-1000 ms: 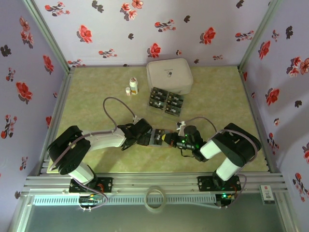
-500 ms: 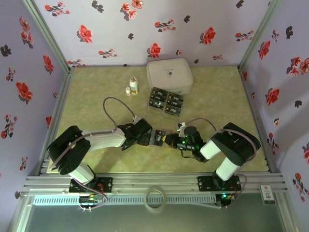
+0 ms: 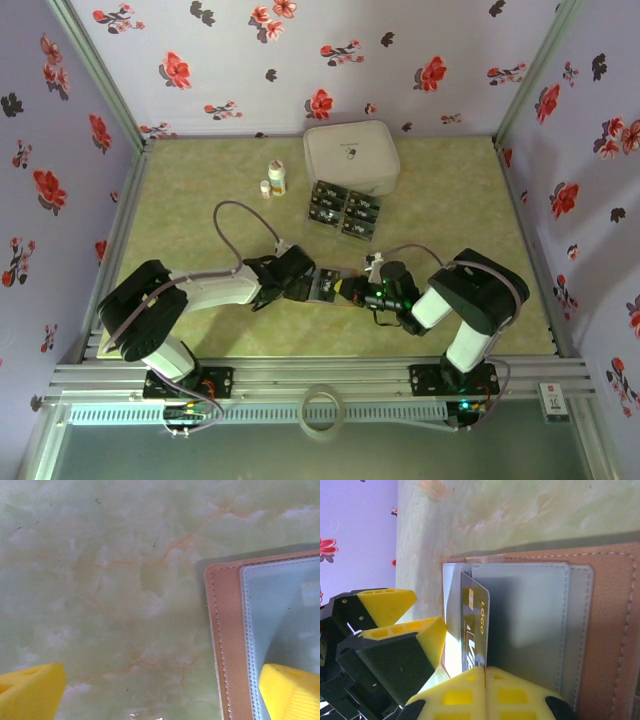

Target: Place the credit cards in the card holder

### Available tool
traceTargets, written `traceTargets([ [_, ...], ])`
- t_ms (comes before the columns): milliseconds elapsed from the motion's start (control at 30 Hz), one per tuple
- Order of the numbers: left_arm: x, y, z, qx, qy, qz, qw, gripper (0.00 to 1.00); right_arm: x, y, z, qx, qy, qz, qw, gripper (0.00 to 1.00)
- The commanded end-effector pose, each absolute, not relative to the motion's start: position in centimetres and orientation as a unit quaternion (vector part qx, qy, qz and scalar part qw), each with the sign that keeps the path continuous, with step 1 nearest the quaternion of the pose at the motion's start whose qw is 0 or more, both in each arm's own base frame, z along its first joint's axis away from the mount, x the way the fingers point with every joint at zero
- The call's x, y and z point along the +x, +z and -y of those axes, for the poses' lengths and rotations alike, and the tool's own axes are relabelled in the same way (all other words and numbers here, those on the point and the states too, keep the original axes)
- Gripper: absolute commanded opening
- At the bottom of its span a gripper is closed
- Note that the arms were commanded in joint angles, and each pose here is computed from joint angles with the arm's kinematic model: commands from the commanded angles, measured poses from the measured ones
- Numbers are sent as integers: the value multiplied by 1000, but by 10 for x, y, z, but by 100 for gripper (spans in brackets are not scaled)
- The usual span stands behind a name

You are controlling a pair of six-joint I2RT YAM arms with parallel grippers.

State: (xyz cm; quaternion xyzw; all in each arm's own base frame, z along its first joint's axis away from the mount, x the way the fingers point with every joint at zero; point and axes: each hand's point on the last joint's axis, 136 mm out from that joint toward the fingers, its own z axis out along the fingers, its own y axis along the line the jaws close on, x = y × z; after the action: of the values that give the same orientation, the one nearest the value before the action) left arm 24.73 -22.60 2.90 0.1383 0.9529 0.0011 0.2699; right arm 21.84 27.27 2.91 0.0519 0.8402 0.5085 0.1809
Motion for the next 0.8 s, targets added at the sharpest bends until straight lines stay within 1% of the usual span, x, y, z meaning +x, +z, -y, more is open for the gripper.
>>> traceTargets([
  [0,241,21,213,142,28,-954,261,100,211,10,-271,62,491,-856,152,0],
  [300,241,21,213,141,27,-954,262,100,211,7,-279,60,505,-850,135,0],
  [333,241,22,213,141,26,-954,263,100,211,8,-280,60,508,-849,135,5],
  [433,241,23,213,141,26,-954,263,100,212,12,-281,59,512,-846,137,24],
  [533,243,28,215,136,20,-954,267,100,213,16,-281,54,505,-850,140,31],
  [633,245,37,217,129,11,-953,275,100,215,21,-280,43,490,-858,145,34],
  [767,250,52,216,113,-3,-952,286,100,218,33,-279,18,463,-873,152,43],
])
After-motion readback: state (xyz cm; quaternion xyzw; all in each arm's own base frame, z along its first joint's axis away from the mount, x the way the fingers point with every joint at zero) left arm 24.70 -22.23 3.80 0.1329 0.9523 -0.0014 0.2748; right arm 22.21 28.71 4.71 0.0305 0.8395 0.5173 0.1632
